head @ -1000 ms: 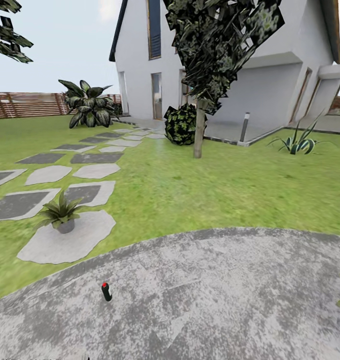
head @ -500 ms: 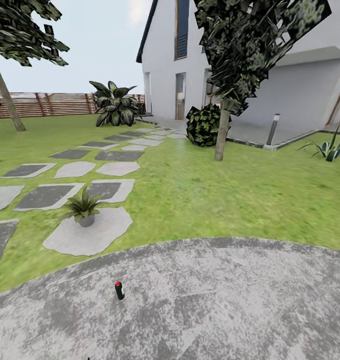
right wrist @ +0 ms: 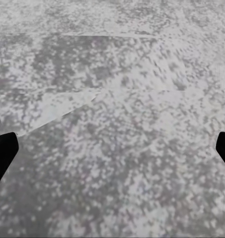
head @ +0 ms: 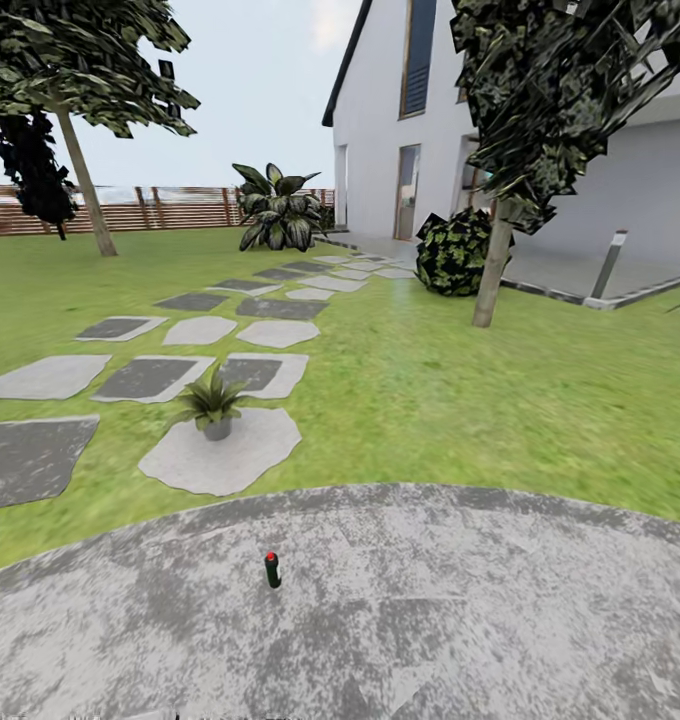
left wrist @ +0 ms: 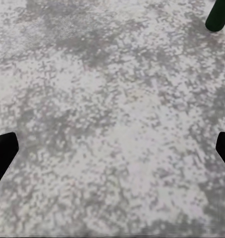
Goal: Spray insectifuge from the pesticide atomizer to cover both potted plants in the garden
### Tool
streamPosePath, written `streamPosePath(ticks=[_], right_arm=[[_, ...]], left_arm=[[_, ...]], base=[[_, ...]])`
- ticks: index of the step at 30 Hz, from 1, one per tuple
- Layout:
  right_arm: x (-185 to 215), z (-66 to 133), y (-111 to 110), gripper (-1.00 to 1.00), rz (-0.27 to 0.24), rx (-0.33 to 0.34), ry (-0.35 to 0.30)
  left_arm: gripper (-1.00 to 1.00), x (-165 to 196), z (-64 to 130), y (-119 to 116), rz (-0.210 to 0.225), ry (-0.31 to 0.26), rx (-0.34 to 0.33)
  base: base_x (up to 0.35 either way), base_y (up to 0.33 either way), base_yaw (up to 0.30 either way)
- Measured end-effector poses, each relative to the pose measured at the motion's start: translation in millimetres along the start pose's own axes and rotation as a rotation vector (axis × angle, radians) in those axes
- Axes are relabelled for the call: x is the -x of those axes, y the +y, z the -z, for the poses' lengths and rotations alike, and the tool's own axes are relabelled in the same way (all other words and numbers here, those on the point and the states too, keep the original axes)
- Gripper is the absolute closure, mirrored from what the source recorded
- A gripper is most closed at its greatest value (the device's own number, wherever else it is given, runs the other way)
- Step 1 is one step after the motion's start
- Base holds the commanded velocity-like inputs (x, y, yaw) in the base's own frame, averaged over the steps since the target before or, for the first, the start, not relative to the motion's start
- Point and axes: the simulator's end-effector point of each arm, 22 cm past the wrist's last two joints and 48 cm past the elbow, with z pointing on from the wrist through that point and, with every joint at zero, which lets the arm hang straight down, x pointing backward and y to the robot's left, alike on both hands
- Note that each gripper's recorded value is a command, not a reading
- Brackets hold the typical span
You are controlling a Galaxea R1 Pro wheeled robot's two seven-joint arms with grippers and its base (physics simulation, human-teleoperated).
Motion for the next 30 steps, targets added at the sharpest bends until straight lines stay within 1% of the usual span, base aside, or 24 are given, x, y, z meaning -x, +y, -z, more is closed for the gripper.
streamPosePath(ticks=[19, 23, 30], right_arm=[[0.1, 0.0, 2.2, -1.0, -0.002, 0.003, 0.0], [0.3, 0.1, 2.1, -1.0, -0.001, 0.003, -0.001], [0.3, 0.2, 2.3, -1.0, -0.001, 0.003, -0.001]], left_arm=[[-1.0, 0.0, 0.0, 0.2, 0.0, 0.0, 0.001], [-1.0, 0.1, 0.1, 0.3, 0.0, 0.0, 0.001], [-1.0, 0.1, 0.1, 0.5, 0.0, 0.0, 0.002]], base=[[0.002, 0.0, 0.278], [0.117, -0.071, 0.278], [0.221, -0.166, 0.276]])
